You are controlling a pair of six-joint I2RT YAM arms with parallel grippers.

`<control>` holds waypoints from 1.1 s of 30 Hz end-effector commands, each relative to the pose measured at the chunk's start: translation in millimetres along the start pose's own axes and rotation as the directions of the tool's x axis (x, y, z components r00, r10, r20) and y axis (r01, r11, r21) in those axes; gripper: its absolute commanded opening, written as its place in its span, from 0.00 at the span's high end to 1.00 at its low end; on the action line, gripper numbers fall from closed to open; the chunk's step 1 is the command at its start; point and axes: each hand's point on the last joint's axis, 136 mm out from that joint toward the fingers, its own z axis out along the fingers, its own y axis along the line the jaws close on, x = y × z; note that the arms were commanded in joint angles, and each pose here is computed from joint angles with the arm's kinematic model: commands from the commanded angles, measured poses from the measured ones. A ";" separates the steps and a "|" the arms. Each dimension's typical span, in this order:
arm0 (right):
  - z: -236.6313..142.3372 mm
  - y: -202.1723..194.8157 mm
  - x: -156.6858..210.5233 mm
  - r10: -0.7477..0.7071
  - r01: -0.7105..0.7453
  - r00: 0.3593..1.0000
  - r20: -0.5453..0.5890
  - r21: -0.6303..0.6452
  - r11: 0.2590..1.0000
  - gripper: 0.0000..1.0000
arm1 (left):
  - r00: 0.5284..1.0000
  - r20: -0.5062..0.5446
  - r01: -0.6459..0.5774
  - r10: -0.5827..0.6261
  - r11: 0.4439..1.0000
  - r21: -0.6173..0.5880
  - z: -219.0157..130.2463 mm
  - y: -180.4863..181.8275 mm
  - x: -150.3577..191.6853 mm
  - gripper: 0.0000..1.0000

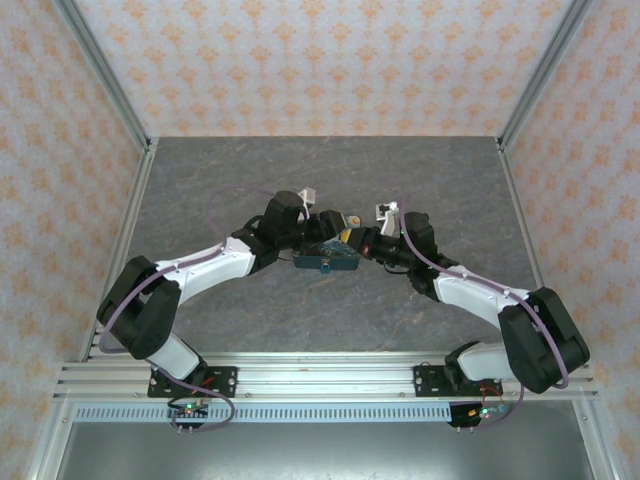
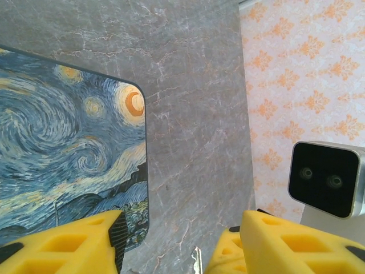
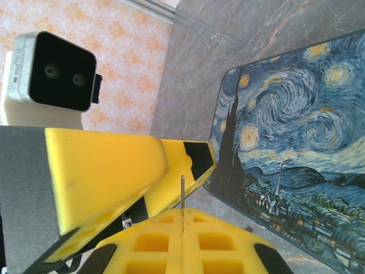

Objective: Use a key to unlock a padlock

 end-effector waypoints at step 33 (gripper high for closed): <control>-0.7 8.0 -15.6 0.016 -0.014 0.998 0.058 -0.044 0.999 0.93 | 0.999 0.016 0.036 -0.037 0.999 0.035 7.7 0.1 -5.1 1.00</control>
